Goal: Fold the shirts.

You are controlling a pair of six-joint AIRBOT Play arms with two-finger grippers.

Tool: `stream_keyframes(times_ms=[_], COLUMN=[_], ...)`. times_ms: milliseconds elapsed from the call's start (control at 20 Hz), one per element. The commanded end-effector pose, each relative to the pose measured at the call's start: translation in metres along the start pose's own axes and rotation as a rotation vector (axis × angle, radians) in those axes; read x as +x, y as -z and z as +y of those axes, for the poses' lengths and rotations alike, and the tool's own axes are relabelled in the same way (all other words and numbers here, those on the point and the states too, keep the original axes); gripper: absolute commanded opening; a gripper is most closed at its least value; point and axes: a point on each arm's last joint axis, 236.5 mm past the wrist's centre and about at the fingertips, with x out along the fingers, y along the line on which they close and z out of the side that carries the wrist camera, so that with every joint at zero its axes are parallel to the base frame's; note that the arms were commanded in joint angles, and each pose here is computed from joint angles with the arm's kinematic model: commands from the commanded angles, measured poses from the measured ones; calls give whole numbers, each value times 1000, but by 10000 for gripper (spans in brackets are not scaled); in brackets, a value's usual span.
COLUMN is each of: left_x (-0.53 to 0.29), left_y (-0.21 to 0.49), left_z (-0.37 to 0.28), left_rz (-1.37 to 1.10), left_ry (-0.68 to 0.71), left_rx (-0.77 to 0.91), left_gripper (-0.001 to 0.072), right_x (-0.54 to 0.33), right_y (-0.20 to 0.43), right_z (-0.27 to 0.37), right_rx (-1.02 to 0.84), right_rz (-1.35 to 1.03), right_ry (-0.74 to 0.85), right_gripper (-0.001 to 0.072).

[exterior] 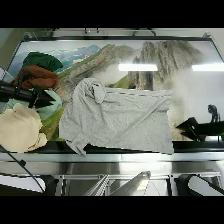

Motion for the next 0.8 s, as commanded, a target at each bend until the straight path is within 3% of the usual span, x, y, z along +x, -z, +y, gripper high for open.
stream_keyframes(times_ms=[0, 200, 250, 350, 400, 450, 500, 600, 750], left_x=[-3, -2, 0, 6, 10, 14, 18, 25, 37], left_y=[42, 69, 78, 94, 102, 108, 112, 113, 116], left_z=[25, 37, 43, 55, 58, 61, 63, 73, 85], left_rz=[-8, -20, -8, 41, 64, 80, 85, 68, 44], left_ry=[12, 32, 23, -11, -19, -23, -22, -49, -73], left_rx=[-114, -166, -183, -204, -215, -226, -237, -253, -278], left_gripper=[318, 318, 318, 319, 320, 321, 360, 720, 715], right_x=[25, 48, 53, 62, 63, 61, 59, 52, 45], right_y=[55, 87, 92, 92, 89, 84, 78, 67, 57], right_z=[-19, -15, -11, 3, 12, 16, 18, 25, 40], right_rx=[102, 78, 57, 8, -16, -22, -34, -62, -71], right_rz=[120, 214, 237, 239, 228, 214, 196, 155, 102], right_ry=[20, 29, 33, 4, -19, -27, -29, -34, -69], right_gripper=[481, 476, 438, 77, 15, 14, 14, 14, 14])
